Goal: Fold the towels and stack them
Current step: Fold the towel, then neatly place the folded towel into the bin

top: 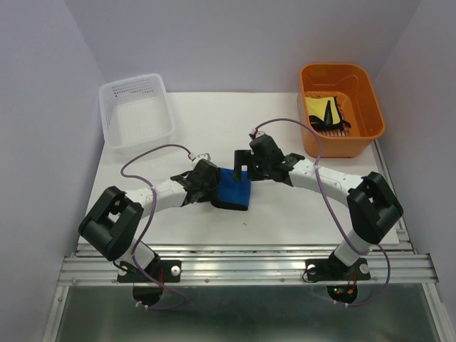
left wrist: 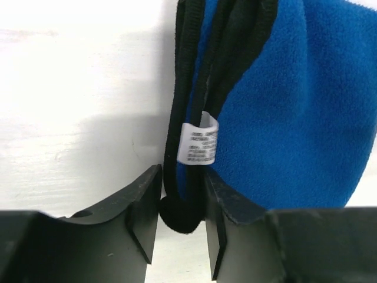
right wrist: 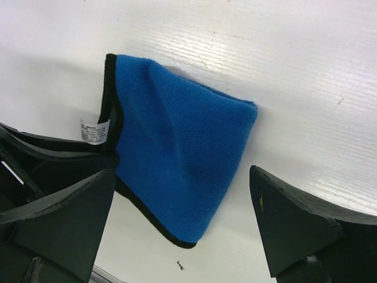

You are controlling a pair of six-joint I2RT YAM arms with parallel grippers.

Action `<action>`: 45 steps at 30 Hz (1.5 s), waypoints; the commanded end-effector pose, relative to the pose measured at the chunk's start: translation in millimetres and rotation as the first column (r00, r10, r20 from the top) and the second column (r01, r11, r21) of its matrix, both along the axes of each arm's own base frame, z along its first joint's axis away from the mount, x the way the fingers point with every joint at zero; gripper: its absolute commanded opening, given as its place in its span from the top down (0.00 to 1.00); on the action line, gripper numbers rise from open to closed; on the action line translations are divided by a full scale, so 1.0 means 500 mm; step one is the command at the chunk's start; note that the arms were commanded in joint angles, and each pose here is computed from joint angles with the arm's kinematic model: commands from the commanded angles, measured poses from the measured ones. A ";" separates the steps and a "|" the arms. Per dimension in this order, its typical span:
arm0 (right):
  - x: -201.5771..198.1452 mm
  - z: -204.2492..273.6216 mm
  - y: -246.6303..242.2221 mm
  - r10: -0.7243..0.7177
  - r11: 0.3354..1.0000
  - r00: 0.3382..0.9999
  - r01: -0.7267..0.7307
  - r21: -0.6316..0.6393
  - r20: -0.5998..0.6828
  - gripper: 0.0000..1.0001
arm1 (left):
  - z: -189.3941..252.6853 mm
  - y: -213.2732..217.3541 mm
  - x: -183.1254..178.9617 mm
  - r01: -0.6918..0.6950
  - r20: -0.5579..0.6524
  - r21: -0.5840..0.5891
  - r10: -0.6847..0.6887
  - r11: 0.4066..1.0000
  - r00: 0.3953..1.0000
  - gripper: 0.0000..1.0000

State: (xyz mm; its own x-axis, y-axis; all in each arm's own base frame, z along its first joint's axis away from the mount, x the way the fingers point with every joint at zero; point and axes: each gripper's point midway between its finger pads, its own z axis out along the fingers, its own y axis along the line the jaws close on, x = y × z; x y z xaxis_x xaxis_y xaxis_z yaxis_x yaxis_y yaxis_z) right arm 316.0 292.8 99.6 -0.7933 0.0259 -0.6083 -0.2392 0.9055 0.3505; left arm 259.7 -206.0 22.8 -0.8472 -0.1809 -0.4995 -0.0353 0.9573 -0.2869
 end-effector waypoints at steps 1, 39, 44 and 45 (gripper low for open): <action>0.014 0.015 -0.016 -0.022 1.000 0.999 0.022 -0.013 0.043 0.00 | 0.000 0.021 -0.002 -0.027 0.003 0.055 0.027 0.998 1.000 0.60; 0.106 -0.129 0.019 0.465 0.864 0.883 -0.468 -0.186 -0.067 0.19 | -0.034 -0.008 0.009 0.095 -0.008 0.061 -0.094 0.994 0.996 1.00; 0.109 -0.141 -0.002 0.394 0.894 0.917 -0.398 -0.205 -0.064 0.21 | -0.035 0.002 0.016 0.083 -0.009 0.101 -0.083 0.991 0.997 1.00; 0.108 -0.141 -0.004 0.385 0.898 0.921 -0.390 -0.204 -0.066 0.29 | -0.033 0.006 0.018 0.077 -0.005 0.112 -0.077 0.991 0.997 1.00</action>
